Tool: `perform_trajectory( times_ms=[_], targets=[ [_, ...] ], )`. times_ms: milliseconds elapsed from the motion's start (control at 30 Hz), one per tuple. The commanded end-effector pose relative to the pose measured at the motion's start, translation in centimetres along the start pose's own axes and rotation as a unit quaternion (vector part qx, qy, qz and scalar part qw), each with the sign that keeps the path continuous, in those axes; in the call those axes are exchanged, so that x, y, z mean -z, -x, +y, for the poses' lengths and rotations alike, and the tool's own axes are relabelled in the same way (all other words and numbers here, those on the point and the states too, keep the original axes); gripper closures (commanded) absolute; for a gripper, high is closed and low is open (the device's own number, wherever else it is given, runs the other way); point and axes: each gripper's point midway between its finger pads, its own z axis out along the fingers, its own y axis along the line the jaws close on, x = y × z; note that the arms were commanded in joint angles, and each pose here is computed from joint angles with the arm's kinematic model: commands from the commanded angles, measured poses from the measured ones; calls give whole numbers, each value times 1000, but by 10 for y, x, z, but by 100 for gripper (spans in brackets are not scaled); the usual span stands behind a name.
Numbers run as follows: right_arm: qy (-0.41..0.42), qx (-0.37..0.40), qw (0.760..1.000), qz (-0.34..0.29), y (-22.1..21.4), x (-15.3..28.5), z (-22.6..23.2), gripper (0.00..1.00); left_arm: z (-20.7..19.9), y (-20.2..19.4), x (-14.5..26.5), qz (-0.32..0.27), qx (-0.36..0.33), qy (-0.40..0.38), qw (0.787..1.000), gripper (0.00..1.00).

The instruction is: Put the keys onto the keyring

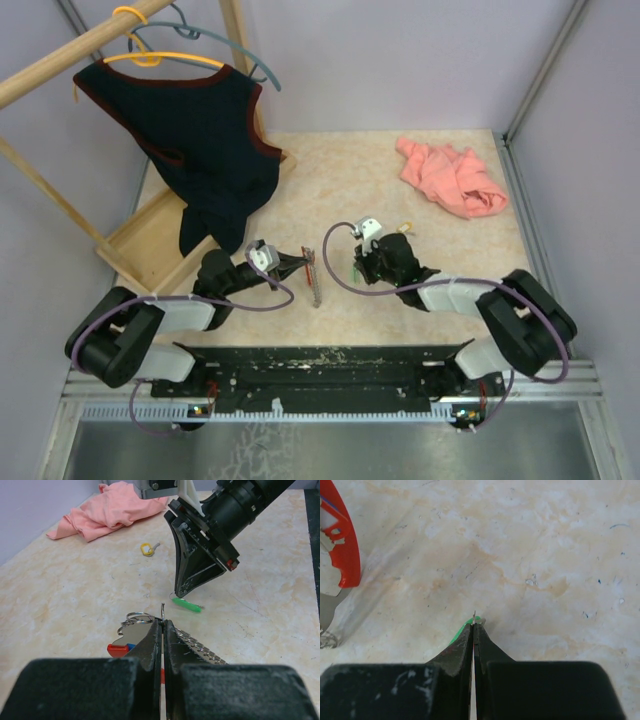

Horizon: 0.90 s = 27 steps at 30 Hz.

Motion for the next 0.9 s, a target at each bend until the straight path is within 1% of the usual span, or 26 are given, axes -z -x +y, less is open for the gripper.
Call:
perform_trajectory(
  times_ms=[0,233,300,467,500,533,633,733,867],
  targets=[
    [-3,45,995,-84,41,-17,-2,100,4,8,-1,-15,-16,5,1000,100],
    [14,50,996,-68,29,-40,2,100,4,8,-1,-15,-15,6,1000,100],
    [17,45,997,-68,29,-42,3,98,5,9,0,-16,-17,8,1000,100],
    [1,33,998,-50,32,-34,-2,86,5,10,1,-17,-20,11,1000,100],
    [-3,31,998,-46,36,-30,-3,83,5,10,1,-17,-20,11,1000,100],
    [-5,29,999,-36,37,-27,-3,79,5,10,1,-17,-19,11,1000,100],
    [-6,20,1000,4,39,-17,-2,71,5,11,1,-18,-20,10,1000,100],
    [-4,10,999,41,43,-10,0,68,5,11,1,-18,-20,11,1000,100],
    [-24,-17,995,95,43,-6,-4,66,5,11,1,-18,-19,10,1000,100]
  ],
)
